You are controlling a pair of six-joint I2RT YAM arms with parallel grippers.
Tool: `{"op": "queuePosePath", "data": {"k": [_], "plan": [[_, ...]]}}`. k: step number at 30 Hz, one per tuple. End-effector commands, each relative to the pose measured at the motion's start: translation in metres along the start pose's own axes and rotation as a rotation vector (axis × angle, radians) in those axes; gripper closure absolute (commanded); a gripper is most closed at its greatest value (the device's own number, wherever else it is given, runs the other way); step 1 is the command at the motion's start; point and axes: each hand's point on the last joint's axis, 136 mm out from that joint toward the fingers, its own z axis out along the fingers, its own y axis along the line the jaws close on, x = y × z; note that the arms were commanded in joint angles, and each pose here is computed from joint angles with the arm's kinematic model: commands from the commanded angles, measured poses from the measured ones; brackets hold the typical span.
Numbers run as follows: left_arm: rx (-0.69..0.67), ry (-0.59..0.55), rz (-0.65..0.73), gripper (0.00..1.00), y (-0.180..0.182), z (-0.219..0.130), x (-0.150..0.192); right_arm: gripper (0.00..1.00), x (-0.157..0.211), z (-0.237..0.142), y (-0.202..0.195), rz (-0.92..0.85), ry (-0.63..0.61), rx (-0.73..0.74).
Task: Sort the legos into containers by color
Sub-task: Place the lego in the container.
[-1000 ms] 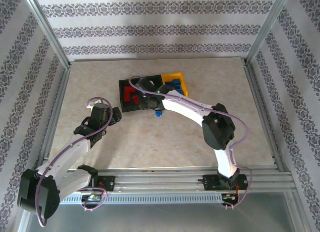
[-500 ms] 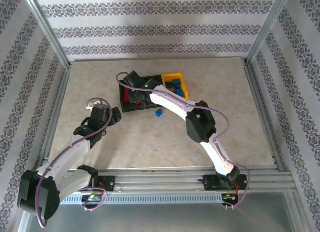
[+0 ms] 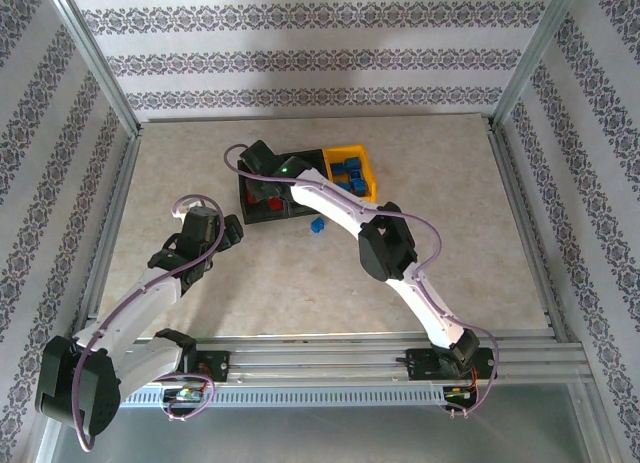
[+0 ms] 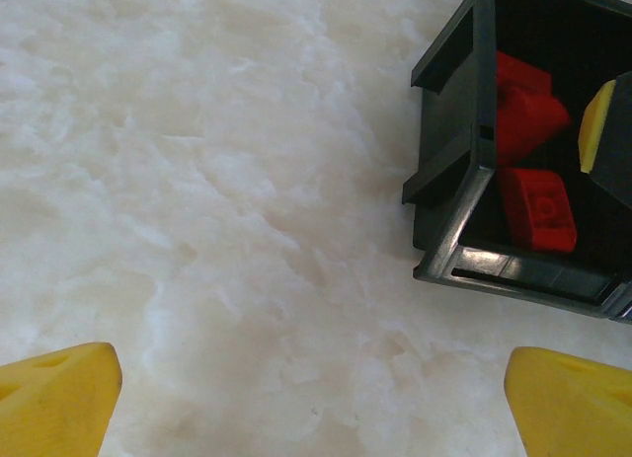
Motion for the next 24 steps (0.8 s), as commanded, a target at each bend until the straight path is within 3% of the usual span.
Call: {"op": "queuePosePath", "data": {"k": [1,11,18,24], "plan": [[-0.008,-0.008,-0.018,0.00,0.004,0.001,-0.002,0.47,-0.012,-0.006,-0.010,-0.009,-0.020,0.025],[-0.016,-0.021,-0.016,0.00,0.006,-0.002,-0.005,0.38,-0.028,-0.043,-0.008,0.005,-0.063,0.010],[-0.017,-0.029,-0.015,0.01,0.007,-0.003,-0.007,0.30,-0.021,-0.077,-0.015,0.061,-0.065,0.030],[-0.019,-0.032,-0.020,0.00,0.008,-0.003,-0.008,0.11,0.011,-0.101,-0.031,0.159,-0.047,0.067]]}}
